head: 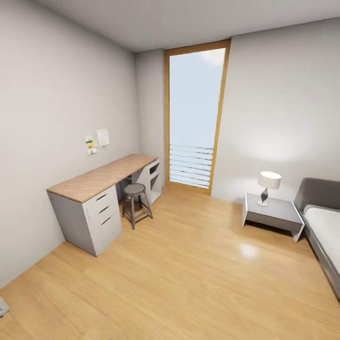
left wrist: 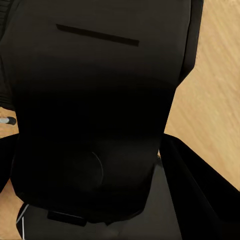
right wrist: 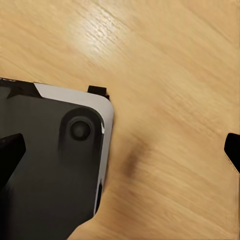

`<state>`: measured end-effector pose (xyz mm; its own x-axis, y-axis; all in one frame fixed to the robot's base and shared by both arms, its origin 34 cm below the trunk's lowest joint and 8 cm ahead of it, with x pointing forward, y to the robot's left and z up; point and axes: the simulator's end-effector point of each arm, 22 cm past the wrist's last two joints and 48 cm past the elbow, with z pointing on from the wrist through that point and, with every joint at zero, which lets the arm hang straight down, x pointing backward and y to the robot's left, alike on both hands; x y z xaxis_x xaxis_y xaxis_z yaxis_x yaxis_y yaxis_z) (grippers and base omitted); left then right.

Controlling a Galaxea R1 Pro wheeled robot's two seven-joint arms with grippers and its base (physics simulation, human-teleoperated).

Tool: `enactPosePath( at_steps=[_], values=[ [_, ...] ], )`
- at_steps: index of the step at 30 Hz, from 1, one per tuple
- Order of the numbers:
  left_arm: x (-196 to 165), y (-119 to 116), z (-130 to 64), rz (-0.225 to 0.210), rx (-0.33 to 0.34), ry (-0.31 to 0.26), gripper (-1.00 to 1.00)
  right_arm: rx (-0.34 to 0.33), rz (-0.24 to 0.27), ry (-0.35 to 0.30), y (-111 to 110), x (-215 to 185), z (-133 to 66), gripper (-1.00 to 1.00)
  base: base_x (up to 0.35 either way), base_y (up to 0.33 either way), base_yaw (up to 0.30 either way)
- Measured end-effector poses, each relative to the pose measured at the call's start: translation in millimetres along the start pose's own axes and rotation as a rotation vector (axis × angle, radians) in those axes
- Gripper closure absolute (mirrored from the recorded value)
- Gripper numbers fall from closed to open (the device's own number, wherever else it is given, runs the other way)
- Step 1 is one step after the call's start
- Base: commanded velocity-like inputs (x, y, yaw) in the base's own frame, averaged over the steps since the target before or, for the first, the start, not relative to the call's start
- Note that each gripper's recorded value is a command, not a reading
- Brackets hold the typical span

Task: Attach the digital camera to the camera tripod in the bedroom.

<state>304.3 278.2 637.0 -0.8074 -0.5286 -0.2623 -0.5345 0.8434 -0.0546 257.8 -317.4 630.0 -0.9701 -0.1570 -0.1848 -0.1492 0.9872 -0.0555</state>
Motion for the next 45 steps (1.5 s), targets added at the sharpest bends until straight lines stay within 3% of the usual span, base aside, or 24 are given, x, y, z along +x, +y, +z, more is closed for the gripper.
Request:
enactPosePath(
  at_steps=[31, 45],
  values=[
    [7, 12, 0.0, -0.010, -0.028, 0.024, 1.00, 0.011, -0.004, -0.001, -9, 1, -0.6, -1.00, 0.001, 0.000, 0.275],
    [10, 10, -0.4, -0.007, -0.028, 0.030, 1.00, 0.009, -0.002, -0.002, -7, 1, -0.7, -1.00, 0.248, 0.000, 0.264]
  ],
)
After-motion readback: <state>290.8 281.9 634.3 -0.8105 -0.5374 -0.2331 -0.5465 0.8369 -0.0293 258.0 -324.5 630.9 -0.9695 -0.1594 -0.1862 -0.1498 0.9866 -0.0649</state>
